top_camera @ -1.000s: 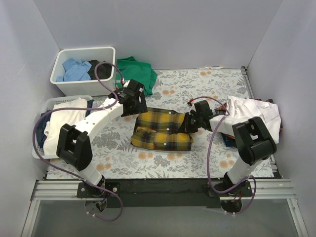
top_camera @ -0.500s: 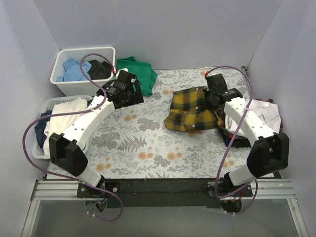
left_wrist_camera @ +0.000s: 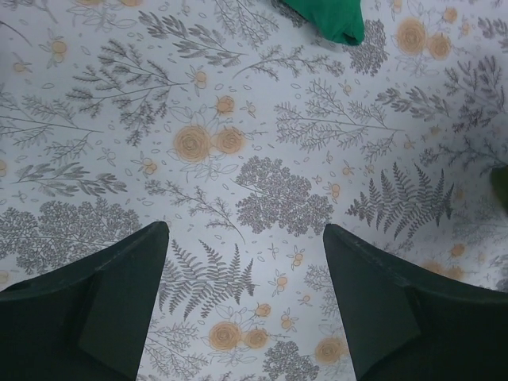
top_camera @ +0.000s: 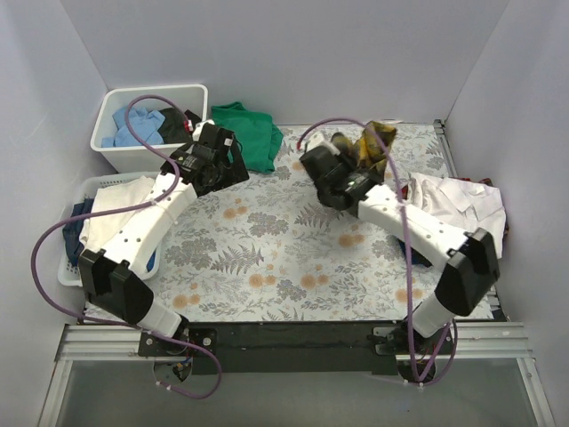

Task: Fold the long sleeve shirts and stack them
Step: Fold the shirt

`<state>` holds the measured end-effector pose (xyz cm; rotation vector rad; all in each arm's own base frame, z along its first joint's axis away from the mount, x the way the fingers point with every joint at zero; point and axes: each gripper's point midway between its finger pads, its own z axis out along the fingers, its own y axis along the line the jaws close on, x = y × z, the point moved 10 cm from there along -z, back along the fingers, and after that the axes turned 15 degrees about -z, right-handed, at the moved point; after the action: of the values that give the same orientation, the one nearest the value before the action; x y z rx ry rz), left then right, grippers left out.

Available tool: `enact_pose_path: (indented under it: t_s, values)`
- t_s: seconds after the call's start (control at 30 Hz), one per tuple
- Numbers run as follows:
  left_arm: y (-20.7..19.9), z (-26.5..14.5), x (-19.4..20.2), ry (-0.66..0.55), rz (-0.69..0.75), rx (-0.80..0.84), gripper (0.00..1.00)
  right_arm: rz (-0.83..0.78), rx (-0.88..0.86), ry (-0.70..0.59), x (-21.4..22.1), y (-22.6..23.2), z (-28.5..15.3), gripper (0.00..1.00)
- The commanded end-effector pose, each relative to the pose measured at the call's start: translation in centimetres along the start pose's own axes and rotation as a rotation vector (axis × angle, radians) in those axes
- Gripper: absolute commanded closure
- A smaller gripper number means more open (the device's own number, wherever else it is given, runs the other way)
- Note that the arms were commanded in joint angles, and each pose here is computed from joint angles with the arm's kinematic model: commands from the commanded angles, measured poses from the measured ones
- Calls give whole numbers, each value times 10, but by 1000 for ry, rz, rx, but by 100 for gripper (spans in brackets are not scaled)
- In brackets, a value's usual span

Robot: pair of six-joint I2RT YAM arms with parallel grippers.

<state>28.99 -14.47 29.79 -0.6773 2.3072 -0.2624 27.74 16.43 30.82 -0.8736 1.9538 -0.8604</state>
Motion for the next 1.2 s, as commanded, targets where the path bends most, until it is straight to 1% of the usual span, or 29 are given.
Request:
enact_pose_path:
  t_s: [0.0,0.03,0.07,0.1,0.13,0.17,0.2,0.23,0.3,0.33,0.4,0.43,0.47,0.5,0.53,0.6,0.67,0.73,0.77,0.8,0.83,0.87,0.9,0.93,0.97,1.03,1.07,1.1,1.17]
  values:
    - [20,-32,-25,-142,-127,-19,20,-204,30,20,-10,82,-4,99]
    - [23,-39,-28,-164,-148,-9,19,-280,4,47,-9,112,3,99]
    - [26,-41,-30,-176,-157,-11,18,-324,-12,26,-14,134,-7,99]
    - [31,-42,-34,-190,-171,-21,18,-319,-24,30,-16,152,-7,99]
    - [33,-44,-35,-204,-179,-32,18,-412,-57,71,-11,181,-2,99]
    - [36,-48,-38,-219,-188,-29,18,-413,-65,48,-22,195,-10,99]
    - [40,-49,-40,-227,-198,-45,18,-418,-72,55,-23,208,-13,99]
    - [42,-52,-42,-241,-205,-49,18,-472,-83,86,-20,226,-11,99]
    - [47,-57,-47,-265,-220,-52,16,-479,-99,46,-31,239,-27,97]
    - [48,-58,-49,-273,-220,-49,16,-477,-137,33,-32,244,-33,75]
    - [49,-59,-53,-278,-217,-47,15,-437,-184,-11,-39,244,-50,53]
    - [49,-59,-54,-278,-210,-45,15,-399,-250,-36,-43,238,-60,37]
    - [48,-59,-54,-270,-208,-40,15,-361,-280,-50,-45,235,-67,33]
    - [49,-57,-55,-266,-209,-45,15,-304,-309,-76,-50,220,-77,26]
    - [48,-57,-54,-261,-206,-39,15,-266,-357,-92,-53,214,-84,24]
    - [47,-55,-54,-246,-199,-13,14,-192,-393,-124,-56,197,-95,20]
    - [46,-50,-51,-225,-178,-7,14,-103,-427,-164,-56,169,-106,18]
    - [41,-42,-49,-178,-148,32,14,-16,-453,-191,-50,142,-114,17]
    - [40,-39,-46,-154,-130,38,13,12,-456,-162,-42,133,-105,17]
    - [37,-34,-43,-110,-114,71,13,96,-464,-179,-35,112,-110,18]
    - [36,-30,-40,-85,-103,73,13,130,-484,-186,-31,103,-110,18]
    - [35,-22,-36,-40,-80,81,15,149,-489,-153,-18,98,-98,18]
    - [32,-17,-32,-8,-46,123,17,204,-498,-175,-12,82,-97,17]
    - [28,-15,-26,63,-35,181,18,231,-551,-160,-6,80,-92,17]
    - [26,-10,-21,98,-31,196,19,293,-546,-97,3,67,-70,17]
    - [17,-5,-3,186,-5,278,22,330,-606,-20,20,66,-48,19]
    - [13,-4,5,203,7,292,23,371,-588,15,26,57,-30,19]
    - [0,-4,20,226,53,333,23,366,-600,50,30,61,-19,20]
    - [-13,-4,38,242,101,349,24,409,-621,86,33,58,-1,21]
